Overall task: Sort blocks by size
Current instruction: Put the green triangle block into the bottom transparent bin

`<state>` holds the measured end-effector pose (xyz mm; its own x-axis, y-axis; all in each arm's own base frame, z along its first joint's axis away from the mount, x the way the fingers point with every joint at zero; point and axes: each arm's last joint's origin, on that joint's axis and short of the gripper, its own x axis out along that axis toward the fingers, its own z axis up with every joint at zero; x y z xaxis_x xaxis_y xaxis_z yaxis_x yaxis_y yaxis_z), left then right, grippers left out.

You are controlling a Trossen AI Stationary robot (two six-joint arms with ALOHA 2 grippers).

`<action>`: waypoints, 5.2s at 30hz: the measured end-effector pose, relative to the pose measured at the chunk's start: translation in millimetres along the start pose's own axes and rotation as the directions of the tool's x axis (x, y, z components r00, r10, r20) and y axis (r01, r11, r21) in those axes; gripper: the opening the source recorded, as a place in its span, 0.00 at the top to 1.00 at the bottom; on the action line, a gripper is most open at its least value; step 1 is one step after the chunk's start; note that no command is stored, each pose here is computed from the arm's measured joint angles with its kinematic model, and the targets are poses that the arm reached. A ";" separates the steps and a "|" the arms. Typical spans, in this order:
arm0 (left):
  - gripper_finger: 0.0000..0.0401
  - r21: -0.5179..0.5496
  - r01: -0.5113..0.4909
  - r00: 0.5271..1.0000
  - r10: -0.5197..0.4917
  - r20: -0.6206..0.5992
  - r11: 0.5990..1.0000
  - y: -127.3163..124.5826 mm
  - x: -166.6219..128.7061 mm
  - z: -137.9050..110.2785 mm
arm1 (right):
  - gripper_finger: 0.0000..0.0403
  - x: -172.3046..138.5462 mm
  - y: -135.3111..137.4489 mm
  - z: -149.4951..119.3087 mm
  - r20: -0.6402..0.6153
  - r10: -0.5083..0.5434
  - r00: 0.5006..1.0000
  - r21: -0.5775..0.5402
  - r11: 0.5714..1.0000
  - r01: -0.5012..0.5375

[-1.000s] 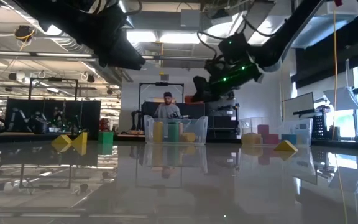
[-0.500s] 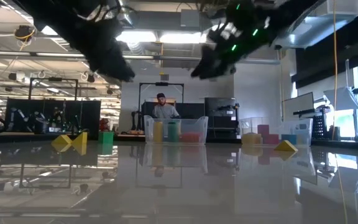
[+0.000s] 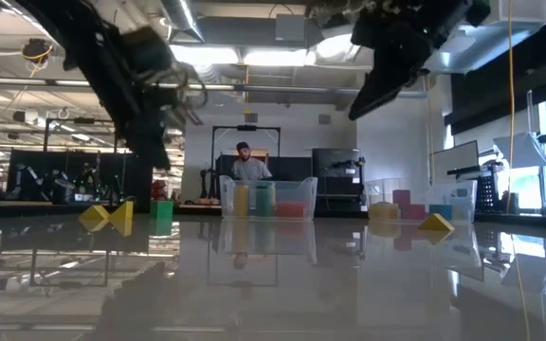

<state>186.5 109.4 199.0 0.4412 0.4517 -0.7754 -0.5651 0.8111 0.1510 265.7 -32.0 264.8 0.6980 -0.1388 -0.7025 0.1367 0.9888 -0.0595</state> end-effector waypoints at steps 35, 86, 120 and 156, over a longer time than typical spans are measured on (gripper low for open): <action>0.82 0.215 0.164 0.971 -0.119 -0.208 0.963 17.0 76.8 -17.0 | 0.33 28.1 4.2 -48.5 -0.051 0.029 0.998 0.148 0.989 -0.021; 0.79 0.034 0.764 0.371 -0.482 0.794 0.644 -89.5 -23.9 97.5 | 0.33 31.1 0.8 36.3 0.767 -0.066 0.638 -0.402 0.725 0.559; 0.78 0.085 0.781 0.287 -0.477 0.831 0.619 -102.2 -28.3 100.0 | 0.33 22.5 3.6 52.6 0.796 0.062 0.602 -0.341 0.868 0.361; 0.69 0.111 0.753 0.293 -0.481 0.826 0.649 -103.0 -28.1 99.4 | 0.75 22.6 3.9 59.2 0.748 0.092 0.658 -0.269 0.947 0.173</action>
<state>301.5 50.1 266.2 0.9771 0.0488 0.2069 0.0431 0.9076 -0.4176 323.7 -34.4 290.7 0.9972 -0.0410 0.0629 0.0614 0.9275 -0.3688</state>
